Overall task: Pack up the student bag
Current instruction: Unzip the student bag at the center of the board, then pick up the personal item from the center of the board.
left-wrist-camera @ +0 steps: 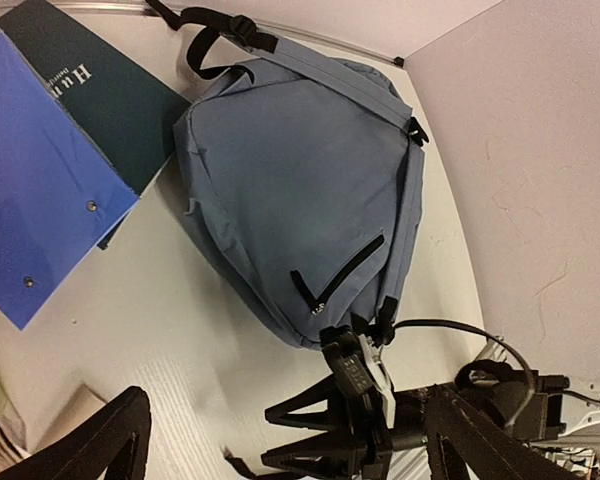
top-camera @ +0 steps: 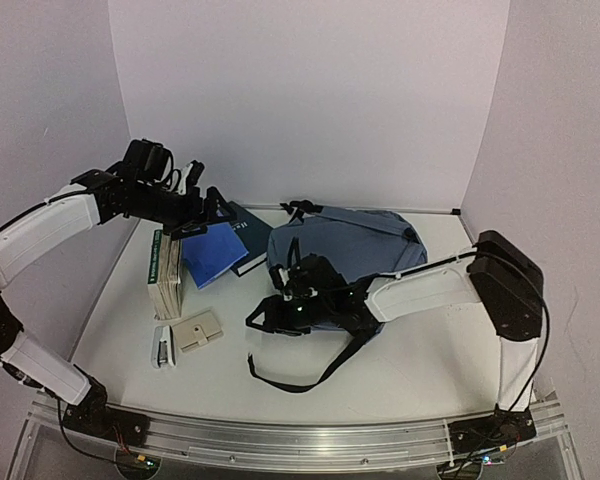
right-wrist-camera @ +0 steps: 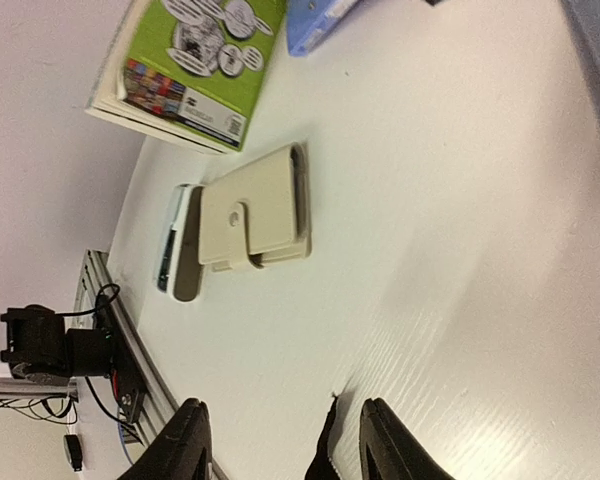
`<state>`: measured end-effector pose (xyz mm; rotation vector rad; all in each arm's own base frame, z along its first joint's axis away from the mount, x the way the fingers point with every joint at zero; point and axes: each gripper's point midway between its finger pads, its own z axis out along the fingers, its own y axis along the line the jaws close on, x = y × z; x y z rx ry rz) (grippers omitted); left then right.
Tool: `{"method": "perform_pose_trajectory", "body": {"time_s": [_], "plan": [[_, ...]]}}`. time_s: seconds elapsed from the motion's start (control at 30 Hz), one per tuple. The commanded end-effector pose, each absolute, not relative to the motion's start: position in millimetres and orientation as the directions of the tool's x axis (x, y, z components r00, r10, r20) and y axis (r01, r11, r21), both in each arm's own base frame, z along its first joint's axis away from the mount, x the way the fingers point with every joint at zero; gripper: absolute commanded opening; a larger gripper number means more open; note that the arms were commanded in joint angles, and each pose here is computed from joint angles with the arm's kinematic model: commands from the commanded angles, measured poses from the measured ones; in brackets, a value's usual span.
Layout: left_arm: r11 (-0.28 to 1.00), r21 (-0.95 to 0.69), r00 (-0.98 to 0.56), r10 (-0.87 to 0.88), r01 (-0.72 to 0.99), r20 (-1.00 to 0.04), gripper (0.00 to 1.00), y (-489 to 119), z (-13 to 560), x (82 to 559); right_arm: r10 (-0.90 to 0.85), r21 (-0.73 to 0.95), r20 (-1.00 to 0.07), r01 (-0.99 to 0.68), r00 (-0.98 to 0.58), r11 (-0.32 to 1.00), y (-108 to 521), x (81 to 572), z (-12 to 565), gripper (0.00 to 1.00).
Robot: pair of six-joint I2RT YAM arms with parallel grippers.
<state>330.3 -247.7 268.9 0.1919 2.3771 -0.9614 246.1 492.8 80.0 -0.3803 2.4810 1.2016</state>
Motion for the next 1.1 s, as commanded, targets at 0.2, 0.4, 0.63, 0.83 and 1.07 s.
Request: {"method": "perform_pose_trajectory", "body": {"time_s": [0.2,0.4,0.63,0.83,1.07], "plan": [[0.641,-0.543,-0.717,0.017,0.543,-0.697,0.96,-242,285,315,-0.096,0.798,-0.375,-0.374,-0.922,0.472,555,254,62,0.42],[0.610,-0.547,-0.713,0.044,0.573,-0.699,0.96,-245,289,307,-0.111,0.819,-0.354,-0.365,-0.929,0.442,570,256,48,0.39],[0.618,-0.569,-0.764,0.080,0.543,-0.640,0.96,-248,264,308,-0.100,0.827,-0.354,-0.361,-0.930,0.430,584,264,40,0.35],[0.611,-0.559,-0.749,0.088,0.561,-0.656,0.96,-248,254,307,-0.088,0.833,-0.341,-0.345,-0.936,0.432,592,269,30,0.32],[0.655,-0.516,-0.734,0.090,0.553,-0.673,0.96,-239,251,307,-0.082,0.859,-0.331,-0.336,-0.940,0.387,602,270,37,0.27]]}}
